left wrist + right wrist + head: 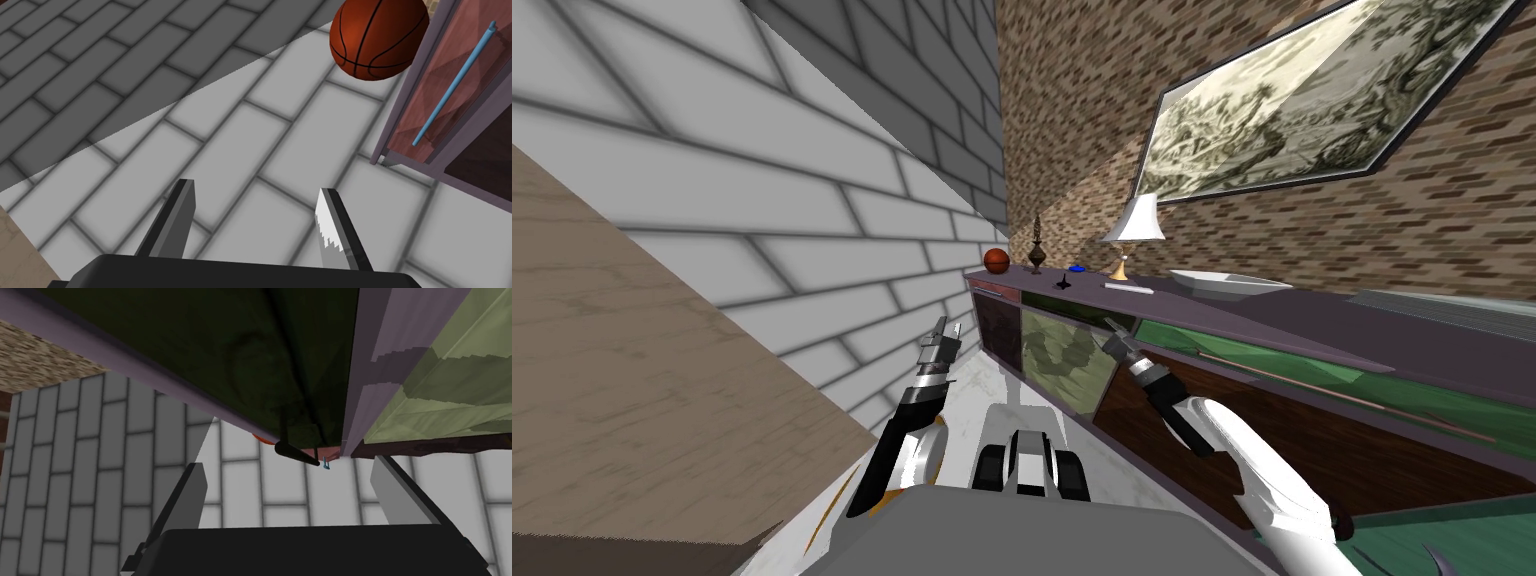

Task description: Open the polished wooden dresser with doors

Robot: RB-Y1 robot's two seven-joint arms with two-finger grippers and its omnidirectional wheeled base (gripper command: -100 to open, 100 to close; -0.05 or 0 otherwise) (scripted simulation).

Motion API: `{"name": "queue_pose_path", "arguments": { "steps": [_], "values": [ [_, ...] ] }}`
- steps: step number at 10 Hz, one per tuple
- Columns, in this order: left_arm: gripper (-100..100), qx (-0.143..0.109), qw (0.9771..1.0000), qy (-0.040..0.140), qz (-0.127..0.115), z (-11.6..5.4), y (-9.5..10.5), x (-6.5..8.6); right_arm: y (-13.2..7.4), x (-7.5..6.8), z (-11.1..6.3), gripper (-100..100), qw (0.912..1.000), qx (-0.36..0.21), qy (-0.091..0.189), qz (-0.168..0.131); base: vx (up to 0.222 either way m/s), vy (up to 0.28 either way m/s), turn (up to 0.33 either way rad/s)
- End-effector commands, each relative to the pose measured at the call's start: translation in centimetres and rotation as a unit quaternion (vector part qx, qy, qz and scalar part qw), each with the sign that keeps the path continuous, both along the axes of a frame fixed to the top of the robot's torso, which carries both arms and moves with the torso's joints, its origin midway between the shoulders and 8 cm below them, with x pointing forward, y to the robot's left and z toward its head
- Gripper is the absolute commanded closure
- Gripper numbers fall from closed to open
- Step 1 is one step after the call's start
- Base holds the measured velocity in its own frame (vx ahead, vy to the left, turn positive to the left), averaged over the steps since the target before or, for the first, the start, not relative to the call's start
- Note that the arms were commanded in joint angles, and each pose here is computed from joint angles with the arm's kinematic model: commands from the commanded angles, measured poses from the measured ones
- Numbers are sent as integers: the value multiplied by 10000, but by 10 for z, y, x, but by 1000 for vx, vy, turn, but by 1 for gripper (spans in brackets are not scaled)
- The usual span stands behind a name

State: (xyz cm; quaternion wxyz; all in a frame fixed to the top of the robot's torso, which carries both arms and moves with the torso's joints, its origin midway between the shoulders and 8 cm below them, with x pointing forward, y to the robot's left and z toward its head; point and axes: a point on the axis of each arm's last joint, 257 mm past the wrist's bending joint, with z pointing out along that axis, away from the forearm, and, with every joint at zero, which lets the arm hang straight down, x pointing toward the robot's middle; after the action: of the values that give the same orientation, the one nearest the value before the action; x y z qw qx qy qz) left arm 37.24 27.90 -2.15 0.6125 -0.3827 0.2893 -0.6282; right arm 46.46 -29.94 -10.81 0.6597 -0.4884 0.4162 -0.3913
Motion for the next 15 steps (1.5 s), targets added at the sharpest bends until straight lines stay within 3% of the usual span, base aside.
{"name": "queue_pose_path", "arguments": {
  "steps": [1, 5, 8, 9, 15],
  "values": [
    [0, 0, 10000, 0, 0, 0, 0, 0, -13, 7, -6, -100, 9968, -768, -58, -204, -4, 46, 19],
    [0, 0, 10000, 0, 0, 0, 0, 0, -27, 14, -12, -100, 9870, -1552, -123, -393, -2, 35, 11],
    [0, 0, 10000, 1, 0, 0, 0, 0, -28, 14, -7, -100, 9884, -1465, -117, -373, 39, 27, 7],
    [0, 1, 10000, 0, 0, 0, 0, 0, -29, 14, -7, 100, 9886, -1455, -115, -376, 7, 4, 0],
    [0, -1, 10000, -1, -1, 0, 0, 0, -25, 11, 2, 100, 9887, -1457, -175, -302, -132, 98, -35]
  ]
}}
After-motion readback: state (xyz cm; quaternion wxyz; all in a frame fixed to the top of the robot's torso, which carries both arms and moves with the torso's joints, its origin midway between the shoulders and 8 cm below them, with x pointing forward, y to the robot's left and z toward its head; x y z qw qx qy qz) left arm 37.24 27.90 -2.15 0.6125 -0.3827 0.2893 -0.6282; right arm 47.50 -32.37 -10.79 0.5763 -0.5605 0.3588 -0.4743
